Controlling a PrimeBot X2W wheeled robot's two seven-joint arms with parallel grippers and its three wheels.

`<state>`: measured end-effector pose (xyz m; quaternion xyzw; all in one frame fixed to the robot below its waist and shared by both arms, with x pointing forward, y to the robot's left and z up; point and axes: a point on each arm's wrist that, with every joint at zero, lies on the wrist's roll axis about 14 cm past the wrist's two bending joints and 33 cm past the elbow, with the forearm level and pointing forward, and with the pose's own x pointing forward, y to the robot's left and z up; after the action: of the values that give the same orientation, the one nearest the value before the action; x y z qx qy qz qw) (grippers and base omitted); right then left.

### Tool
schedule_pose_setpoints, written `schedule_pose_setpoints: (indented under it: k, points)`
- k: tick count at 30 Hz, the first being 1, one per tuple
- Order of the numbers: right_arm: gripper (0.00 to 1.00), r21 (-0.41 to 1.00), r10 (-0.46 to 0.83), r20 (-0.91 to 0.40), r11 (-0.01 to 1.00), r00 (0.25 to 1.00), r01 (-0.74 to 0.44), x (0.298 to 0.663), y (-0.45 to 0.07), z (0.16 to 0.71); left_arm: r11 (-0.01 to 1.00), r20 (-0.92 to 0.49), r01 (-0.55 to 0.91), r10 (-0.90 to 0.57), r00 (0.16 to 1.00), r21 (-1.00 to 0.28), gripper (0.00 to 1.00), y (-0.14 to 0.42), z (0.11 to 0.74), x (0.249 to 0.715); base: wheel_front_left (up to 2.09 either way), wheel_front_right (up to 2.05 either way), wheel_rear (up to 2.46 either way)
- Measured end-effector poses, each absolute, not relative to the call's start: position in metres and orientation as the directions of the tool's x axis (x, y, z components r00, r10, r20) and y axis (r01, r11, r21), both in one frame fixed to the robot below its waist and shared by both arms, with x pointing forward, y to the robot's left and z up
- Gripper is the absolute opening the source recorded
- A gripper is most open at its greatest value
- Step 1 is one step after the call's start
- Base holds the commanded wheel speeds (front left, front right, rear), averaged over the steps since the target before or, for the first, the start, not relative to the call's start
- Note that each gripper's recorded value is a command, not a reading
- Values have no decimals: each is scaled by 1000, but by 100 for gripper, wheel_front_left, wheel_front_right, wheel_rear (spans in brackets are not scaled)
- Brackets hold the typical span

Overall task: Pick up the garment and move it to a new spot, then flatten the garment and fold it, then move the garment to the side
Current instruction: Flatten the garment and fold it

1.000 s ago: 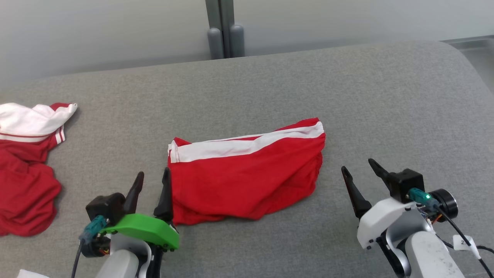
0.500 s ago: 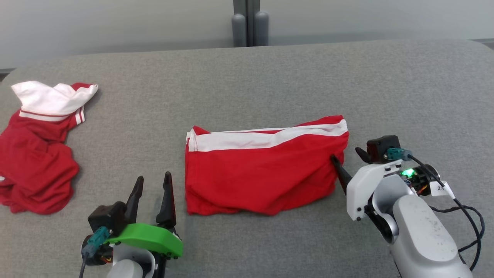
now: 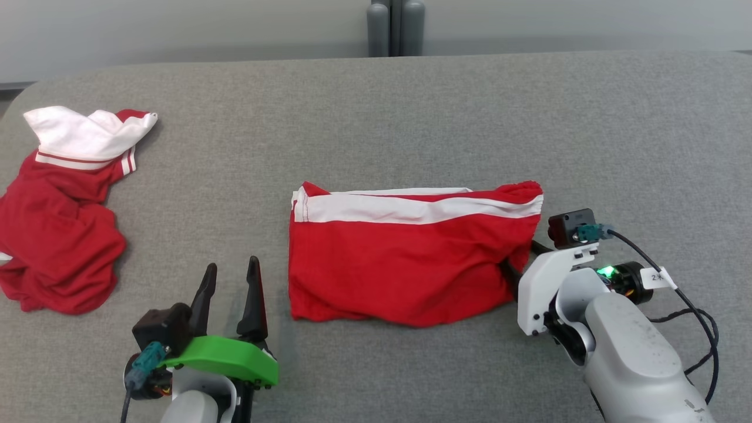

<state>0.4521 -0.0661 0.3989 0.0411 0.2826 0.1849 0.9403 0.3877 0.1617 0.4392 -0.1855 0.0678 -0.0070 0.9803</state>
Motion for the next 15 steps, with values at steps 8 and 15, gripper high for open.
schedule_pose_setpoints:
  k: [8, 15]
  points:
    - [0, 160, 386, -480, 922, 788, -354, 458, -60, 409, 928, -101, 53, -96, 990, -369, 100, 144, 447, 395, 0, 0, 0]
    - [0, 164, 294, -456, 956, 840, -245, 469, -103, 421, 919, -67, 118, -154, 986, -376, 100, 125, 457, 399, 0, 0, 0]
